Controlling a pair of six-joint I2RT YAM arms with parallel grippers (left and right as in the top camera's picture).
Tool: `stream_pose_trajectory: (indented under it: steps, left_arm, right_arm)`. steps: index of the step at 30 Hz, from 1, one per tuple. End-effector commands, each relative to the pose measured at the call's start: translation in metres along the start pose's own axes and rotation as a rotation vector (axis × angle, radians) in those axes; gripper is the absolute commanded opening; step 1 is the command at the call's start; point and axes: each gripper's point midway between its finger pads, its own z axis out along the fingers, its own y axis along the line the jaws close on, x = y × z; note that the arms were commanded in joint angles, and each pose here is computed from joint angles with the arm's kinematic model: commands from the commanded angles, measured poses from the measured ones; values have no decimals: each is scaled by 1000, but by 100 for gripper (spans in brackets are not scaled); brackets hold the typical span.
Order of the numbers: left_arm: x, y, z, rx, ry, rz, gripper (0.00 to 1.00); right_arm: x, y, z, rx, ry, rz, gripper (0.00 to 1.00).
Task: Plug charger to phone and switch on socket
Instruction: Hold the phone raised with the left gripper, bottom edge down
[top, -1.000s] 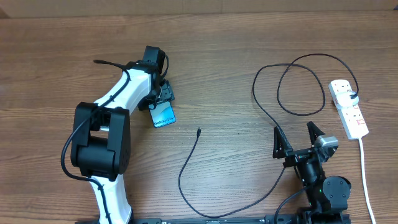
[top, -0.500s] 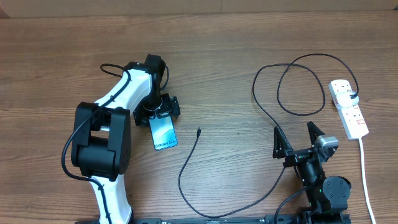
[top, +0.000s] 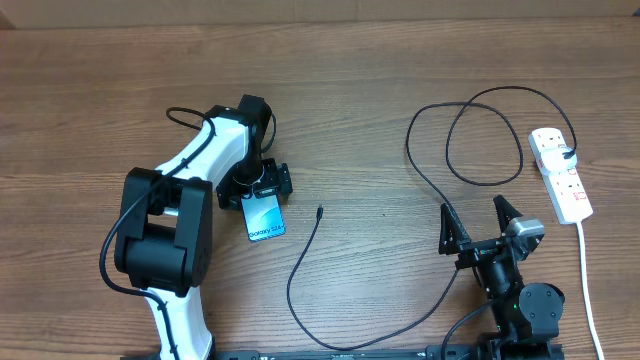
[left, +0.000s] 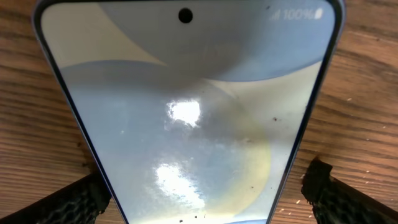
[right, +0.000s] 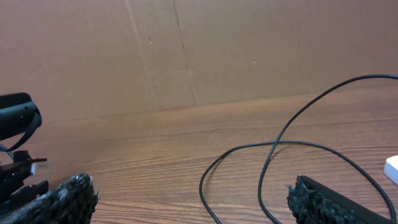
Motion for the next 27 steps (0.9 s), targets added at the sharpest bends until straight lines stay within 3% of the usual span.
stream_pose_trajectory:
  steps: [1, 27]
  left_arm:
    - [22, 1, 40, 11, 105, 8, 100]
    - [18, -1, 42, 20, 85, 10, 100]
  right_arm:
    - [2, 0, 0, -2, -3, 3, 100]
    - [2, 0, 0, -2, -3, 3, 100]
